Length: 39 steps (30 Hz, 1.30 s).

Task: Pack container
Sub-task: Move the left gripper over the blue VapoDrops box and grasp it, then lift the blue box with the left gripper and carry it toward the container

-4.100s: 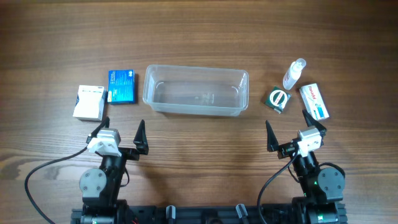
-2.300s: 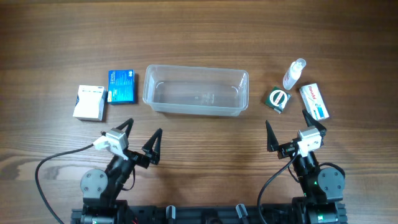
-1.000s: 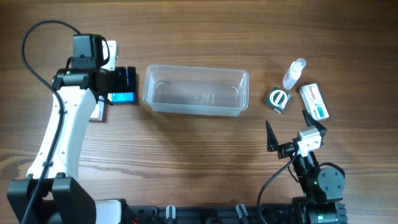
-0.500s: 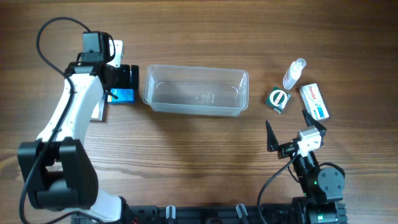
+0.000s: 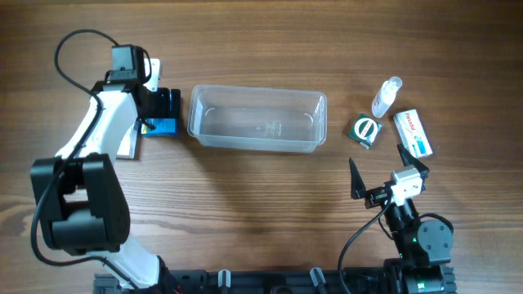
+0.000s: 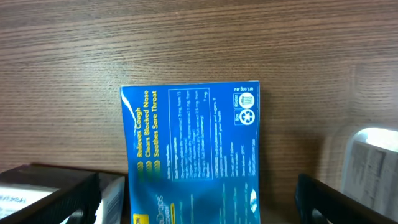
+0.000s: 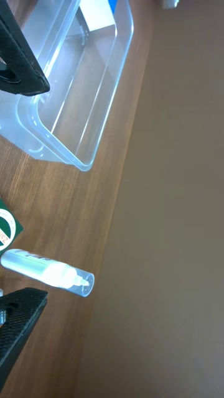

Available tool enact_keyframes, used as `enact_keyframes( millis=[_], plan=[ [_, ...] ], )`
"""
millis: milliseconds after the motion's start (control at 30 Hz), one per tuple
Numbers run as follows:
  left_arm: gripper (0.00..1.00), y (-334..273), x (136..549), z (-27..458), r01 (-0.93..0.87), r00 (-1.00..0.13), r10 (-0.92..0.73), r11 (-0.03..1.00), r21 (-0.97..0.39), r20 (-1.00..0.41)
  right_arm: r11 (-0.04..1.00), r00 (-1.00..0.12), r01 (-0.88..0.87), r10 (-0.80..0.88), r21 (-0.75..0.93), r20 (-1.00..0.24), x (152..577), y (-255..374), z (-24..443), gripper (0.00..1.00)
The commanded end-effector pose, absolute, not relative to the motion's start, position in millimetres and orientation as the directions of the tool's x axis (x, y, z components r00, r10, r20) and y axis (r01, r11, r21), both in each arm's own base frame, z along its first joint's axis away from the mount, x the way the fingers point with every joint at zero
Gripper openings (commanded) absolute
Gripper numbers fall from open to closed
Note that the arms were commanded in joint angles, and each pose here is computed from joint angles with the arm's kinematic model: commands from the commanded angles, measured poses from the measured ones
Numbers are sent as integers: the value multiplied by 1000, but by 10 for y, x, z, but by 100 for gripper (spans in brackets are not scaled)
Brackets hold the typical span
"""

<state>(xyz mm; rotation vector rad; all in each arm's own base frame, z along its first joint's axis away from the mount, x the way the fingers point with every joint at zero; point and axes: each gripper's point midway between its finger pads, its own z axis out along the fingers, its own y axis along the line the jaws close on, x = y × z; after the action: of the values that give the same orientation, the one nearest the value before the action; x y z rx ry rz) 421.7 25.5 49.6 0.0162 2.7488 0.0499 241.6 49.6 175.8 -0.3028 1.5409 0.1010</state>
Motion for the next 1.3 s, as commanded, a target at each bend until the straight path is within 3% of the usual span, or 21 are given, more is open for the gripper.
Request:
enact_keyframes(
  millis=[0, 567, 1133, 1267],
  plan=[
    [100, 314, 4227, 360, 7, -933, 25, 999, 50, -360, 955, 43, -261, -133, -139, -990, 2411, 508, 1766, 100],
    [99, 318, 4308, 4, 4, -942, 20, 999, 46, -336, 955, 43, -261, -133, -139, -990, 2411, 508, 1766, 100],
    [91, 294, 4244, -205, 2, -957, 10, 1000, 30, -290, 955, 43, -261, -133, -140, -990, 2411, 508, 1766, 100],
    [84, 295, 4241, -204, 3, -957, 11, 1000, 30, -289, 955, 43, -261, -133, -139, -990, 2411, 508, 1766, 100]
  ],
)
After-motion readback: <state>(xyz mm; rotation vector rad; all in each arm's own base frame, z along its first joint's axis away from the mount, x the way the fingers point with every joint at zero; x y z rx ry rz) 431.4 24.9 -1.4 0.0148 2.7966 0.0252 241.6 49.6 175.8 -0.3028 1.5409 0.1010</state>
